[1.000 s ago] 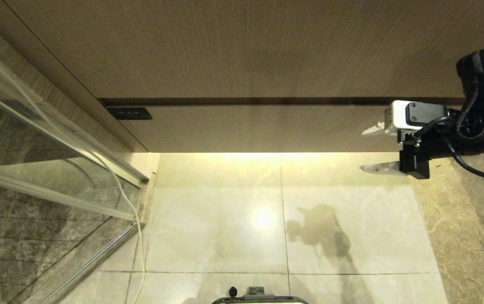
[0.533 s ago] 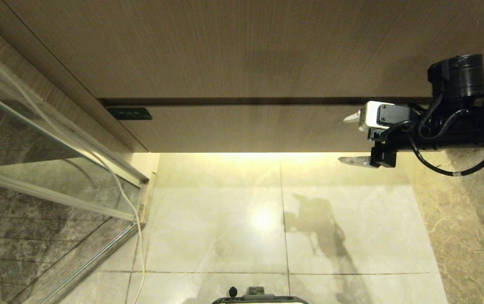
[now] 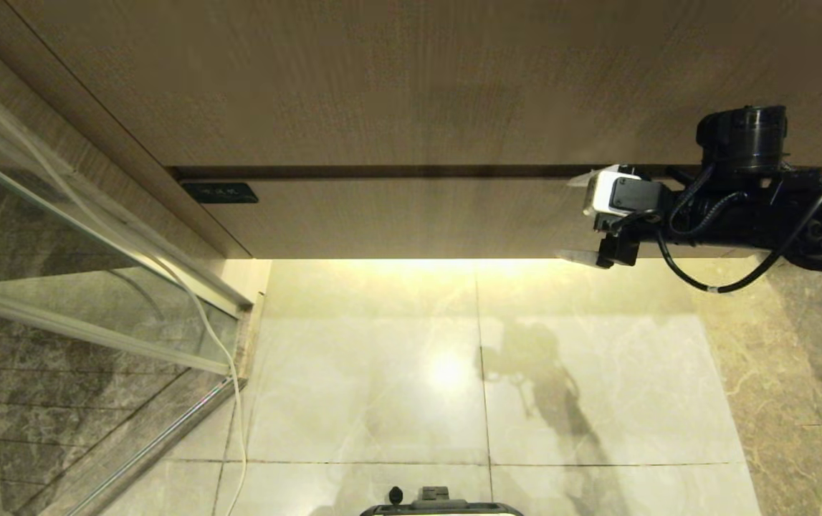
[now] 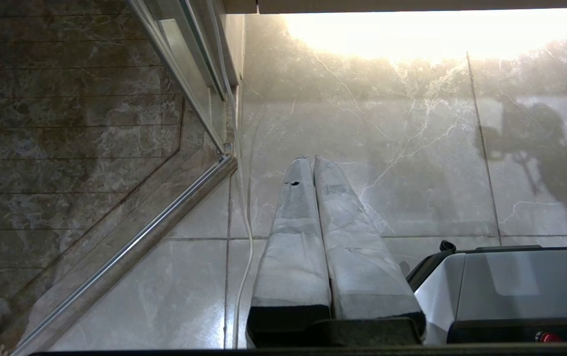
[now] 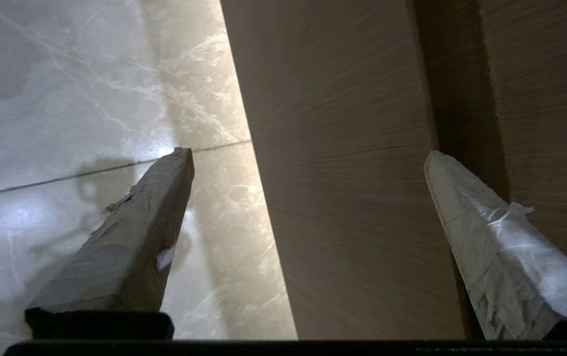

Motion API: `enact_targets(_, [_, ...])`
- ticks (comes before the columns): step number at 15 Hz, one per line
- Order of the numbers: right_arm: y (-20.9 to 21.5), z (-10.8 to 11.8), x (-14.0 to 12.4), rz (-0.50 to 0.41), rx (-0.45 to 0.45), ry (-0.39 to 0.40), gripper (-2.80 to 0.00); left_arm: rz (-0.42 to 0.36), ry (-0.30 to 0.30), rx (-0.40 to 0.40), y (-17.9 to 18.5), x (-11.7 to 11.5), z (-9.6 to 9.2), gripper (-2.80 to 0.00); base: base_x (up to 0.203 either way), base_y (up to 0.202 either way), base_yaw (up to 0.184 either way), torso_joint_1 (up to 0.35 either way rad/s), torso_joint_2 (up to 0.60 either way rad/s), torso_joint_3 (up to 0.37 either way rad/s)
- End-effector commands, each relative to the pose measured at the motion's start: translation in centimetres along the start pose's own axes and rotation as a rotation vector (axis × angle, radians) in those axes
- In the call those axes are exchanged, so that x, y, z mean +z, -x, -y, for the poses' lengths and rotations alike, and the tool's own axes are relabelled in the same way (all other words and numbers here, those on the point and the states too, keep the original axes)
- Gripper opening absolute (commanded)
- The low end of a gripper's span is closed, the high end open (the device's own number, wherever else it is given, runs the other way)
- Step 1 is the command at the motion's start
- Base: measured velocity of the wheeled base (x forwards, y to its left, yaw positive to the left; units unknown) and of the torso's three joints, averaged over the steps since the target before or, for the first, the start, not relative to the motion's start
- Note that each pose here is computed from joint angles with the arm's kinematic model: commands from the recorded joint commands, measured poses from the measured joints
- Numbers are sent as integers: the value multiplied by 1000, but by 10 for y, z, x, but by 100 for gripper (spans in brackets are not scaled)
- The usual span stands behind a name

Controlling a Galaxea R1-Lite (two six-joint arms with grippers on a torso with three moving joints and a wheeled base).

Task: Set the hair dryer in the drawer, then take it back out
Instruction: Pull open the drawer

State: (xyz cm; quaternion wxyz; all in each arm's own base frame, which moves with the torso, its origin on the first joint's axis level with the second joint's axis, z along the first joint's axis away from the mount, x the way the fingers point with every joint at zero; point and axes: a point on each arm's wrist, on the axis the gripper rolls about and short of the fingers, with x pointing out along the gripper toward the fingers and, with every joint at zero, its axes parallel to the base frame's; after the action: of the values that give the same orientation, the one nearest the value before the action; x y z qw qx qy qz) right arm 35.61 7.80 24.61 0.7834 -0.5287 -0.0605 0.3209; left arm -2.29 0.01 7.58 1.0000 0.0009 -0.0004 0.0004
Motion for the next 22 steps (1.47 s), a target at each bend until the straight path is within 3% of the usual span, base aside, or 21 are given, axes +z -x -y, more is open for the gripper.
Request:
enact_targets(1, [-7, -5, -5, -1, 15, -2, 0, 1, 0, 0, 0, 0, 0, -280, 0, 0, 0, 0, 0, 0])
enact_targets(4, [-9, -6, -6, -2, 19, -1, 0, 1, 0, -1, 0, 0, 0, -280, 0, 0, 0, 0, 0, 0])
enact_targets(8, [-15, -1, -7, 25, -58, 23, 0, 1, 0, 1, 0, 0, 0, -280, 0, 0, 0, 0, 0, 0])
enact_targets(22, [-40, -7, -21, 32, -79, 30, 0, 1, 0, 1, 0, 0, 0, -280, 0, 0, 0, 0, 0, 0])
